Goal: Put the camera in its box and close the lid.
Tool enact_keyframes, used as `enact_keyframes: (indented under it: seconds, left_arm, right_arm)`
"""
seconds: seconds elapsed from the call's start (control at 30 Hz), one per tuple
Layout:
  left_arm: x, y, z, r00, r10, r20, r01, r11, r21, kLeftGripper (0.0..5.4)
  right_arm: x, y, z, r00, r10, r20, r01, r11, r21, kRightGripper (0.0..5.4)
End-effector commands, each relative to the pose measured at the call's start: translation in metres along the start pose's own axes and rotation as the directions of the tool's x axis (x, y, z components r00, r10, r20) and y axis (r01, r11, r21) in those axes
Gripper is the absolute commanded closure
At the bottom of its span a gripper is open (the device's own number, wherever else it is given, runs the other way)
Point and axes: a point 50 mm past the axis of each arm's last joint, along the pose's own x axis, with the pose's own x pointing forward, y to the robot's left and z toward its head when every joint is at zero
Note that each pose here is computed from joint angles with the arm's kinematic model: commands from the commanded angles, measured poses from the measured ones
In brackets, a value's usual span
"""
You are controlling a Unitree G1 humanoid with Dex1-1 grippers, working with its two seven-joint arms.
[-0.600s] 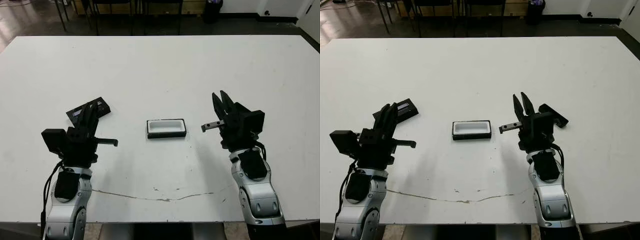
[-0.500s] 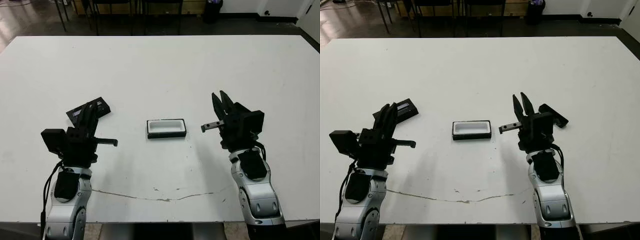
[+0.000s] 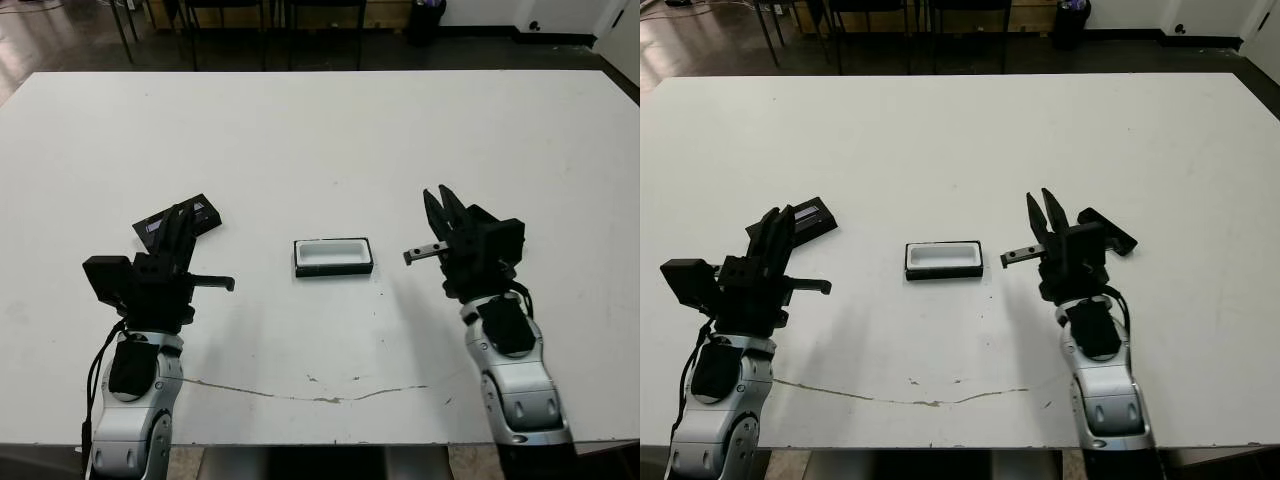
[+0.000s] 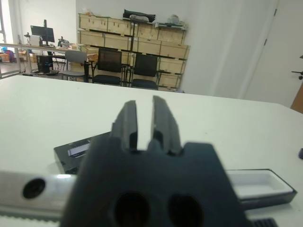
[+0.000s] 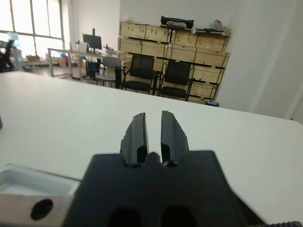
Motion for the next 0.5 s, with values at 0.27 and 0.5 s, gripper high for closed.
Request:
enact_keyframes:
  seconds: [0.27,0.5]
  left_arm:
    - [-0.003,0.015,0.004,1.0,0.029,-0.004,-0.029,0.999,0.038,5.38]
    - [-0.001,0.021,0.005,1.0,0.023,0.012,-0.023,0.999,0.043,5.38]
  right_arm:
    - [0.01,-0.071,0.01,1.0,-0.006,-0.003,0.006,0.995,-0.099,5.4]
    - [0.016,-0.113,0.002,0.984,0.083,-0.161,-0.111,0.979,-0.172,5.4]
